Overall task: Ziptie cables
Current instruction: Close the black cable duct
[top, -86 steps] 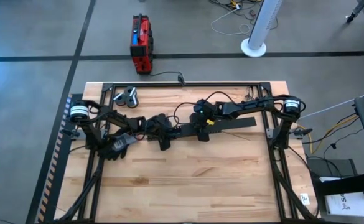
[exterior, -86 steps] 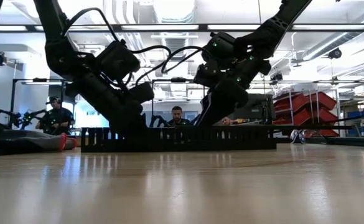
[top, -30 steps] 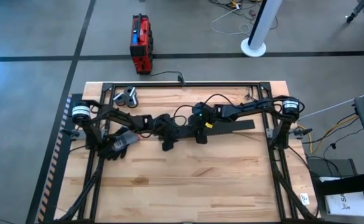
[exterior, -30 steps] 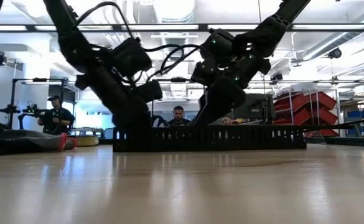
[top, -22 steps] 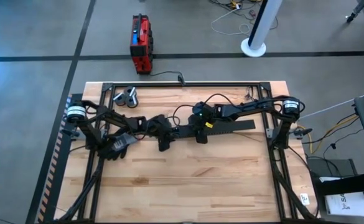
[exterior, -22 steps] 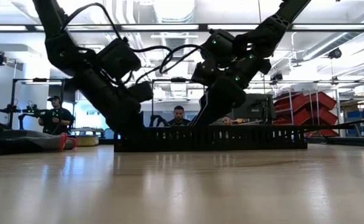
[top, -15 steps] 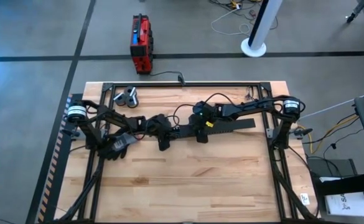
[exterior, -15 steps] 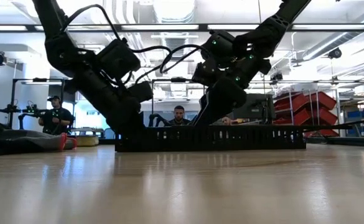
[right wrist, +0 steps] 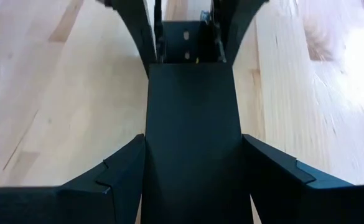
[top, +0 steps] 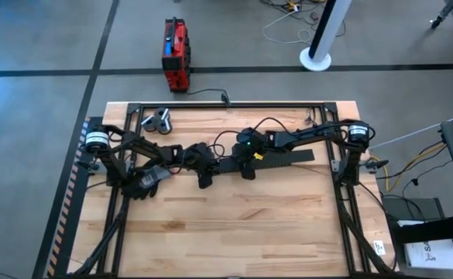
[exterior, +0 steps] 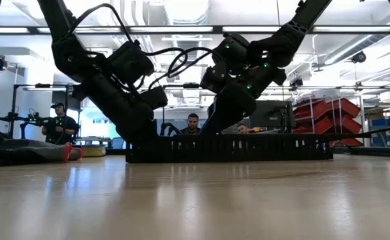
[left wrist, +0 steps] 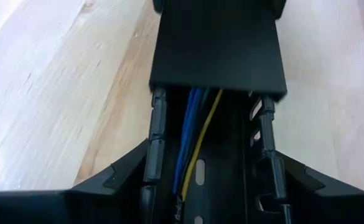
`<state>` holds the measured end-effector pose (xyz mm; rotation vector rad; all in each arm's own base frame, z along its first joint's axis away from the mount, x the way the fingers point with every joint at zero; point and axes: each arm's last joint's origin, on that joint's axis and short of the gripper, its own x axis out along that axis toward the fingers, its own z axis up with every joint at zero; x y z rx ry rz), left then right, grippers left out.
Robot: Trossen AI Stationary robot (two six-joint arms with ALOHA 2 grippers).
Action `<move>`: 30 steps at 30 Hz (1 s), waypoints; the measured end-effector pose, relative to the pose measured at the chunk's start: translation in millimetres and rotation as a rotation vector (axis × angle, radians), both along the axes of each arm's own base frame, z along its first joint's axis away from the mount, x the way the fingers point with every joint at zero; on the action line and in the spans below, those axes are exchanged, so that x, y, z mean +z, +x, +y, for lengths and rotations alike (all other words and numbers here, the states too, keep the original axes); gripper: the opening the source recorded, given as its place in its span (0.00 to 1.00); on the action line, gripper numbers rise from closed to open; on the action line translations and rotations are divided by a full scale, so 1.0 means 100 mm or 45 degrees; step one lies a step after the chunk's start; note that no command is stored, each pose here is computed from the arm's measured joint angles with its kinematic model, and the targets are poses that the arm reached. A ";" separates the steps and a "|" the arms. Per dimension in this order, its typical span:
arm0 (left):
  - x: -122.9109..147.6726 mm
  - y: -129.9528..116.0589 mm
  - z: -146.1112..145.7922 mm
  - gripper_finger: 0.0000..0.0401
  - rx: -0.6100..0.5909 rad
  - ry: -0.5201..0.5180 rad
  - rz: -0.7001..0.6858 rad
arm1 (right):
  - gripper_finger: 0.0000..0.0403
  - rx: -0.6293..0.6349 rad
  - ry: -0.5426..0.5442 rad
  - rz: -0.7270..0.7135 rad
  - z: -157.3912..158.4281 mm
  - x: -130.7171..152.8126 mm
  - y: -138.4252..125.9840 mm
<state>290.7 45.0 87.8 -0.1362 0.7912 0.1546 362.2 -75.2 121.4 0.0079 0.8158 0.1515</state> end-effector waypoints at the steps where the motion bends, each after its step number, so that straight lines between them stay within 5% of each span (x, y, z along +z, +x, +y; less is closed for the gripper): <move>1: 0.01 0.01 0.00 0.54 -0.001 0.002 -0.002 | 0.54 0.005 0.002 -0.004 0.00 -0.02 0.01; 18: 0.28 0.33 0.05 0.55 -0.049 0.073 -0.153 | 0.54 0.031 -0.002 -0.091 0.00 -0.01 0.24; 30: 0.28 0.09 0.01 0.76 -0.005 0.032 -0.135 | 0.54 0.033 0.021 -0.041 -0.04 -0.05 0.19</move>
